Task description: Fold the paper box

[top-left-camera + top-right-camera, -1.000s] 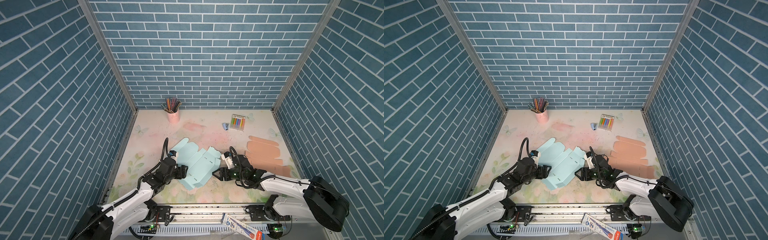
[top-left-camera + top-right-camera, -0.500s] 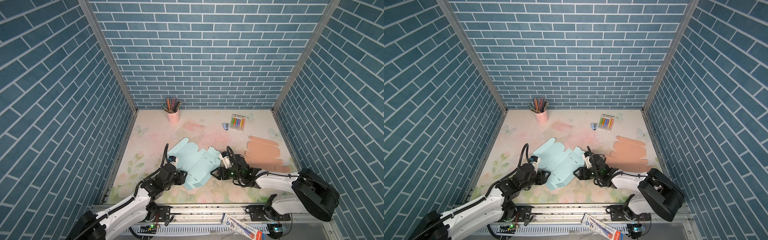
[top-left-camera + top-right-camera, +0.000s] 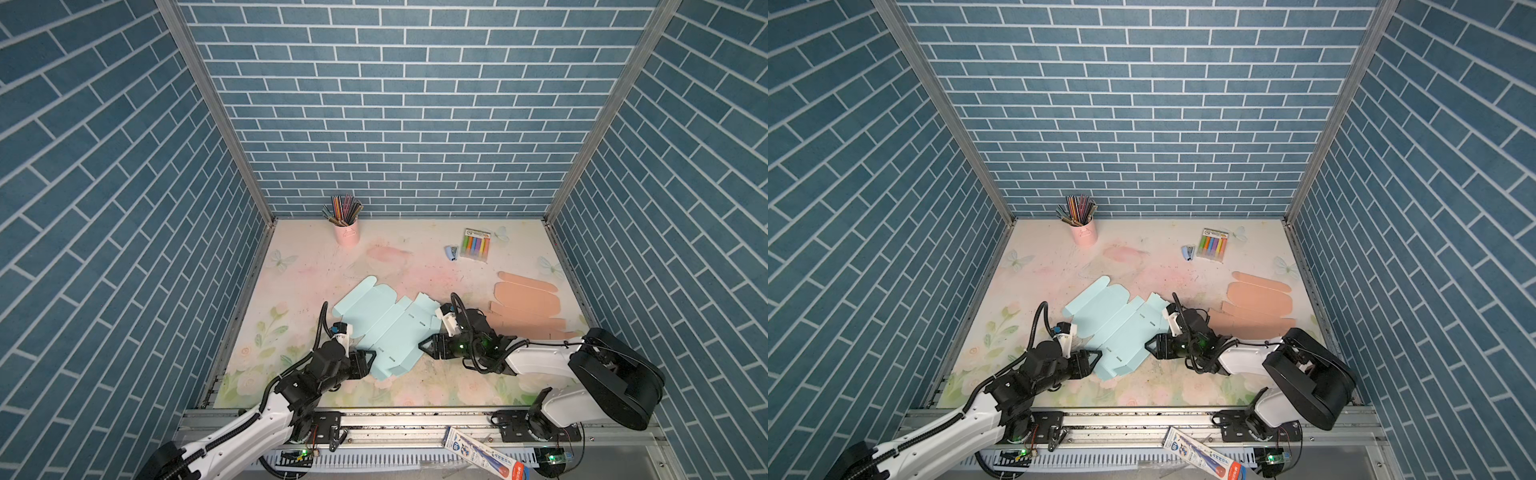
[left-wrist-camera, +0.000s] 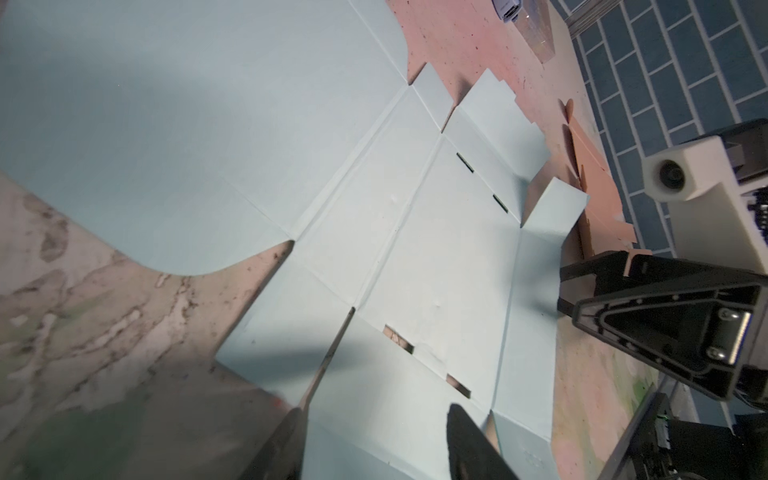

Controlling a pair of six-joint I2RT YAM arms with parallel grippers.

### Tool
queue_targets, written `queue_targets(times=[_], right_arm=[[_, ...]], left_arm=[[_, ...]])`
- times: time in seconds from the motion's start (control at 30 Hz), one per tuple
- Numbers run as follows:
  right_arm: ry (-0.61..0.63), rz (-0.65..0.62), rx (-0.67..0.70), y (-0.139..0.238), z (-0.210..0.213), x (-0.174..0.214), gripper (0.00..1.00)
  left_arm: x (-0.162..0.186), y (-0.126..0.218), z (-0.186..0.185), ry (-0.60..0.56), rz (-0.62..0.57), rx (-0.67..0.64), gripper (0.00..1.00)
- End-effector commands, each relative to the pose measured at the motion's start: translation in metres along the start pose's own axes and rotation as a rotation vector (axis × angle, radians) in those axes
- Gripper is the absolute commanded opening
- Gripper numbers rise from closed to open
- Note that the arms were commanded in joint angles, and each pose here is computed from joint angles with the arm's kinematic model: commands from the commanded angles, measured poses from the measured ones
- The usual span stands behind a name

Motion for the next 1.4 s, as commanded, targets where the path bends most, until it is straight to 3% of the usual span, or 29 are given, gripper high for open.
queue_targets(times=[0.0, 0.27, 0.7, 0.93, 1.37], right_arm=[[-0.024, -0.025, -0.009, 0.0, -0.001, -0.005, 0.65], [-0.053, -0.054, 0.024, 0.01, -0.019, -0.01, 0.63], [-0.053, -0.082, 0.076, 0.026, -0.028, -0.018, 0.62], [-0.055, -0.09, 0.094, 0.03, -0.031, -0.018, 0.62], [-0.103, -0.102, 0.048, 0.025, -0.038, -0.021, 0.42]], left_arm=[[0.004, 0.0, -0.005, 0.03, 0.004, 0.044, 0.55], [0.015, -0.004, -0.023, -0.007, 0.054, 0.062, 0.53], [0.025, -0.032, -0.086, -0.153, 0.159, 0.125, 0.52], [0.025, -0.037, -0.1, -0.16, 0.149, 0.168, 0.51], [0.025, -0.026, -0.08, -0.137, 0.098, 0.088, 0.5]])
Point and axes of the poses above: each gripper's point midway between its finger pads, its own y axis back along the fingers, its own z axis along the line the jaws close on, x = y × z, the point moved 9 cm from there along y, back along the fingers, and after that the axes turned 7 degrees about -y, right-handed, at the moved point
